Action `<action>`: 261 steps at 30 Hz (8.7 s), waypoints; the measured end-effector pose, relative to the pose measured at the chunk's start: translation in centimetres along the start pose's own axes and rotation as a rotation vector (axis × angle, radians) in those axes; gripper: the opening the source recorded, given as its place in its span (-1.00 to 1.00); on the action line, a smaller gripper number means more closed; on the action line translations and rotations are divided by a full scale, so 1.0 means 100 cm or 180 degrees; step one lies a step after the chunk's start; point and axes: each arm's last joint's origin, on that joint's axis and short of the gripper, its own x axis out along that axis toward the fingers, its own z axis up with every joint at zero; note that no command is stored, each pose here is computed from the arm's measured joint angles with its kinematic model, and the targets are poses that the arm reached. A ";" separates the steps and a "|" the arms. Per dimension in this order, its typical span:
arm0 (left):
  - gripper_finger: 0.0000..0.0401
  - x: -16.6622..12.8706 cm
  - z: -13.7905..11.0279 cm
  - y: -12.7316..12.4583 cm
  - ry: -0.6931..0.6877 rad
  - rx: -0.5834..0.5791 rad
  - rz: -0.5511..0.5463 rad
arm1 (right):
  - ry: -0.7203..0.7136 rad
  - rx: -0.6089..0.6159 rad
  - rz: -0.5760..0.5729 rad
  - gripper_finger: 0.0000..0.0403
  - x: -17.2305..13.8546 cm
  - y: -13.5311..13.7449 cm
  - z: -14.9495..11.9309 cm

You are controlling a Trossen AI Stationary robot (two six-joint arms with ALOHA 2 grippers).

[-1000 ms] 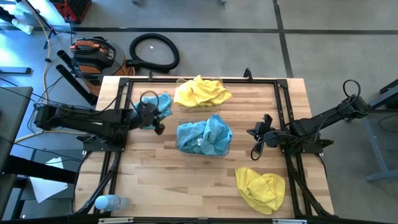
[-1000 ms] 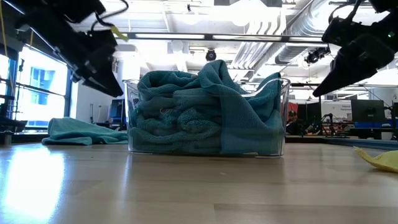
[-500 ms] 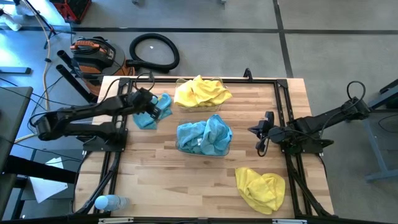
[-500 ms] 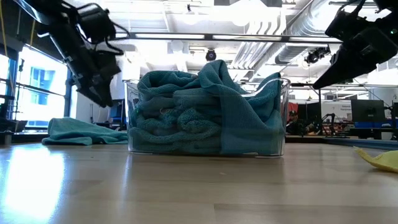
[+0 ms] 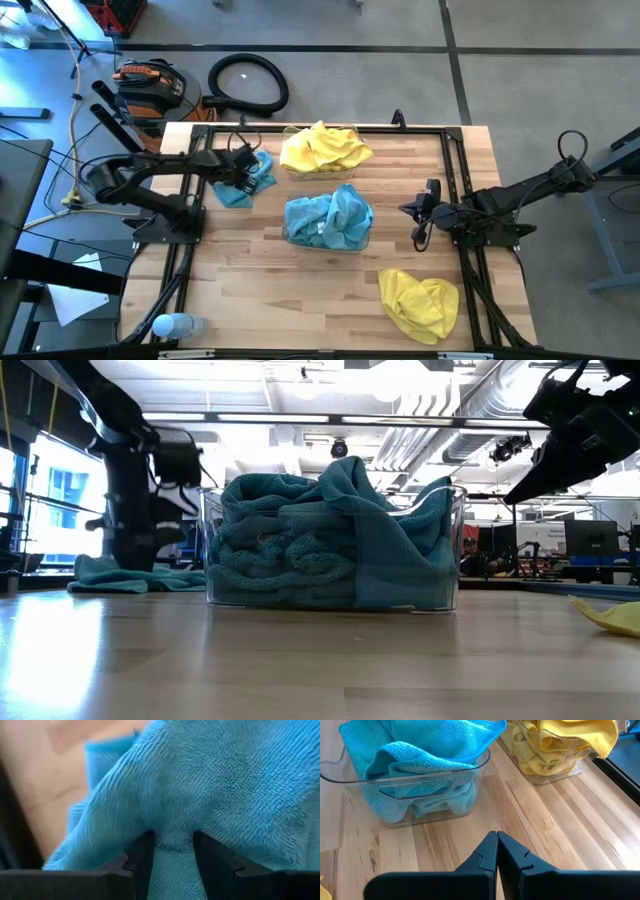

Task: Sort microfiber towel by color & place in baskets
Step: Put the blue microfiber towel into the bottom transparent bin, then put the yellow microfiber towel into the top transparent bin

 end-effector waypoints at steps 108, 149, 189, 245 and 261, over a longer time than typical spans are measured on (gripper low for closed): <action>-1.00 -0.133 0.052 -0.305 -0.0127 0.2584 -0.1682 | 0.0150 0.0005 -0.0060 -1.00 0.000 -0.002 -0.005; -0.37 -0.198 0.068 -0.265 -0.0710 0.2659 -0.1808 | 0.0145 0.0058 -0.0060 -1.00 0.000 -0.002 -0.005; -0.37 -0.079 0.036 -0.238 -0.0563 0.2262 -0.2211 | 0.0163 0.0237 -0.0073 -1.00 0.000 -0.002 -0.006; -0.37 -0.116 -0.023 -0.022 -0.2776 0.1574 -0.1797 | 0.1865 0.0725 -0.0158 -1.00 -0.010 0.054 0.045; -0.37 -0.110 -0.025 -0.017 -0.2543 0.1534 -0.1707 | 0.3452 0.1960 -0.0431 -0.95 -0.023 0.130 0.028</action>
